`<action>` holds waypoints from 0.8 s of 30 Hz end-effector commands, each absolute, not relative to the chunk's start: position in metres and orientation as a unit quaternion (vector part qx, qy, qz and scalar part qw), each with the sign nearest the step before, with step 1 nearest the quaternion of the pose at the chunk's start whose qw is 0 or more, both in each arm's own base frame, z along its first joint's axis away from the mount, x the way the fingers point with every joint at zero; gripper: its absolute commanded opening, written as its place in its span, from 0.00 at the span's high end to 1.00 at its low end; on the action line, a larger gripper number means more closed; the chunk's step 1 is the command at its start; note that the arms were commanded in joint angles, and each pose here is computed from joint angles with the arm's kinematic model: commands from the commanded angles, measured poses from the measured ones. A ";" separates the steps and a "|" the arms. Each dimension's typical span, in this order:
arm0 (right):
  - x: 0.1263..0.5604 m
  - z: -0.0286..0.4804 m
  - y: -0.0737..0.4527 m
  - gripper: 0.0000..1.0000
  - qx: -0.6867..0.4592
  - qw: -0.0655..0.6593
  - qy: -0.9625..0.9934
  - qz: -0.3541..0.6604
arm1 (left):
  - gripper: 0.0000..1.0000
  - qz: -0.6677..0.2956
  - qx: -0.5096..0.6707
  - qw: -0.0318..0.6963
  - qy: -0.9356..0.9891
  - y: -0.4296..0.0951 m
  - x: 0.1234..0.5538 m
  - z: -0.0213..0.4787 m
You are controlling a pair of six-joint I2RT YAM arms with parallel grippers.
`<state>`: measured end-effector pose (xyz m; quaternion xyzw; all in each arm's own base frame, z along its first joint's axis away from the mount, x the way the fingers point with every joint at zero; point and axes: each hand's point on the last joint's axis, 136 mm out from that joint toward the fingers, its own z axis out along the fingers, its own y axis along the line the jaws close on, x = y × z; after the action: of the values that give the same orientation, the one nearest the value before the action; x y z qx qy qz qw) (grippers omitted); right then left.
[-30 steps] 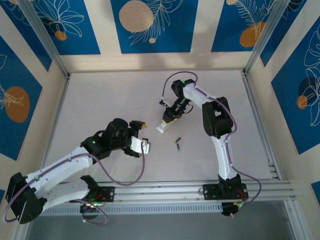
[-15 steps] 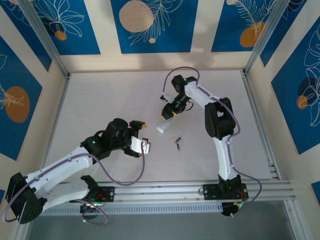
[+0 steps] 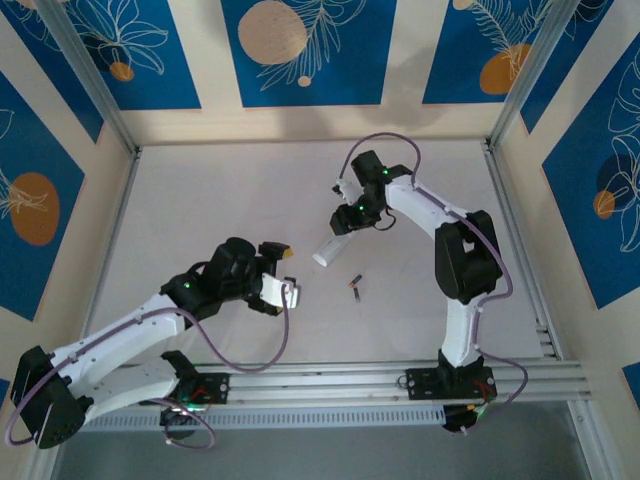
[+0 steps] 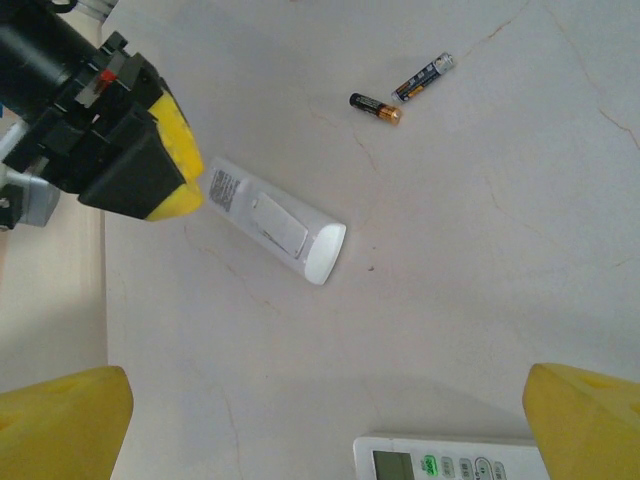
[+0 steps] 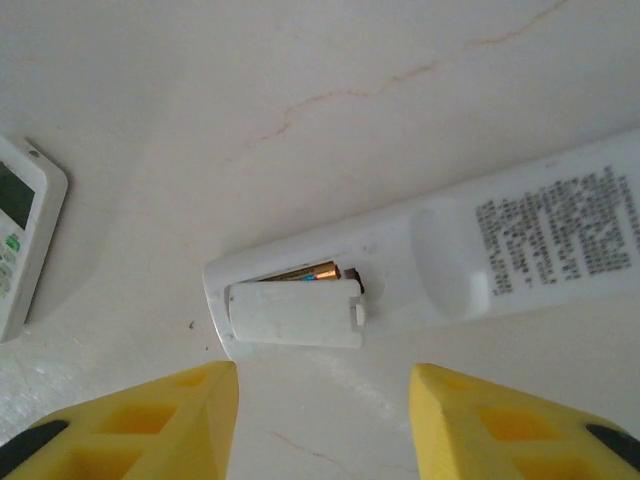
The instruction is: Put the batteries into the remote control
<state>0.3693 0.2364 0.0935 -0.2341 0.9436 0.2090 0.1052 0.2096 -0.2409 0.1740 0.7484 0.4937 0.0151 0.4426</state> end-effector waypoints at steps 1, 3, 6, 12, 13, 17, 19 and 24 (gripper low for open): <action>0.370 0.093 0.245 0.52 -0.209 0.126 0.946 0.212 | 0.00 0.006 0.750 0.451 0.483 -0.242 0.207 0.178; 0.370 0.086 0.244 0.53 -0.202 0.124 0.949 0.210 | 0.00 0.005 0.750 0.452 0.483 -0.242 0.206 0.178; 0.369 0.075 0.245 0.55 -0.195 0.115 0.951 0.210 | 0.00 0.005 0.749 0.452 0.484 -0.242 0.207 0.179; 0.369 0.063 0.247 0.56 -0.191 0.105 0.953 0.211 | 0.00 0.005 0.750 0.451 0.484 -0.242 0.206 0.177; 0.369 0.061 0.248 0.56 -0.192 0.103 0.953 0.211 | 0.00 0.005 0.750 0.451 0.483 -0.242 0.206 0.177; 0.368 0.057 0.248 0.56 -0.193 0.097 0.953 0.211 | 0.00 0.006 0.750 0.451 0.484 -0.242 0.206 0.177; 0.367 0.056 0.250 0.56 -0.194 0.095 0.952 0.215 | 0.00 0.007 0.750 0.451 0.483 -0.241 0.206 0.177; 0.366 0.054 0.252 0.58 -0.196 0.091 0.952 0.218 | 0.00 0.006 0.751 0.449 0.484 -0.241 0.206 0.176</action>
<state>0.3698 0.2456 0.0576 -0.1948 0.9538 0.2057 0.1001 0.2096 -0.2407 0.1736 0.7485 0.4941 0.0150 0.4421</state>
